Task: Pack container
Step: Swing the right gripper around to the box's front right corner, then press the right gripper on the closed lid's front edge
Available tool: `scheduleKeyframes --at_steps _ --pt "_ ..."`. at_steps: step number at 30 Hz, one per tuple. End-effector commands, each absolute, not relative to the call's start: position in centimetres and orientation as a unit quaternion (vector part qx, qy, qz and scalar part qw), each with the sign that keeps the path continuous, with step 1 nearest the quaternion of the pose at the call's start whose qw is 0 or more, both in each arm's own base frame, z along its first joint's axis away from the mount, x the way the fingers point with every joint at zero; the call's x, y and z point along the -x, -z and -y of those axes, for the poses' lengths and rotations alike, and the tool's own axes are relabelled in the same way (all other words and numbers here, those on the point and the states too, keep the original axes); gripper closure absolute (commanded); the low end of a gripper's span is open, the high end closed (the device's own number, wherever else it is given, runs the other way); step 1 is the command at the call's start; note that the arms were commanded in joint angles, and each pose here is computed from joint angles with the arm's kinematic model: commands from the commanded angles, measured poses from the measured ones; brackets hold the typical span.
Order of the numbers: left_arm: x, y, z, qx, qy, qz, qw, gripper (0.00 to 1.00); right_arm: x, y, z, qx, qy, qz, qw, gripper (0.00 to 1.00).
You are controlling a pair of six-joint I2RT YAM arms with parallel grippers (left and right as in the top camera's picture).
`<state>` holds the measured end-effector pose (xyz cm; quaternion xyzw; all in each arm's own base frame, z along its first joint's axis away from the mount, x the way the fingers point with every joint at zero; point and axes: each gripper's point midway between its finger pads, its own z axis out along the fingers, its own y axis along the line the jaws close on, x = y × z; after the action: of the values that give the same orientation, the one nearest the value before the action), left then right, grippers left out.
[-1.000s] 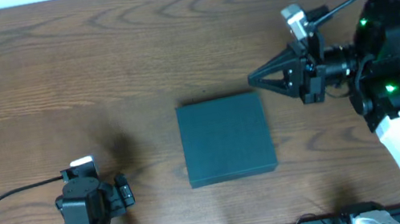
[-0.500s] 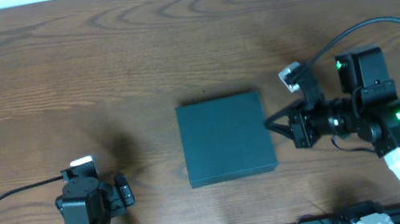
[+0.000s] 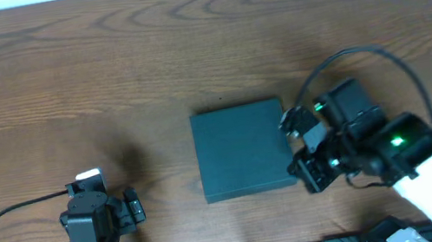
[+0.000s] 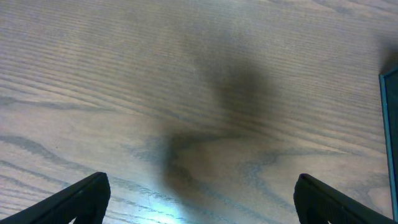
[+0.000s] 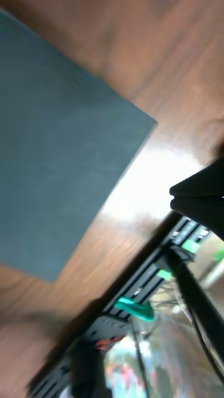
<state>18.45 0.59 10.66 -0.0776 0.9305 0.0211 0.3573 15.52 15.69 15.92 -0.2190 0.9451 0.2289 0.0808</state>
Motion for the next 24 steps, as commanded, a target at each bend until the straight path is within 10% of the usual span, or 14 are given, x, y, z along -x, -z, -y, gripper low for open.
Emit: scheduleKeyframes --at_steps 1,12,24 --pt "-18.5 -10.8 -0.9 0.072 -0.031 -0.929 0.361 0.05 -13.5 -13.0 -15.8 0.174 -0.194 -0.965 0.024 0.99" --pt "-18.5 -10.8 -0.9 0.072 -0.031 -0.929 0.361 0.05 -8.7 -8.8 -20.7 0.164 -0.221 -0.961 -0.022 0.98" --pt "-18.5 -10.8 -0.9 0.072 -0.031 -0.929 0.361 0.05 -13.0 -3.6 -21.4 0.110 -0.113 -0.986 0.048 0.98"
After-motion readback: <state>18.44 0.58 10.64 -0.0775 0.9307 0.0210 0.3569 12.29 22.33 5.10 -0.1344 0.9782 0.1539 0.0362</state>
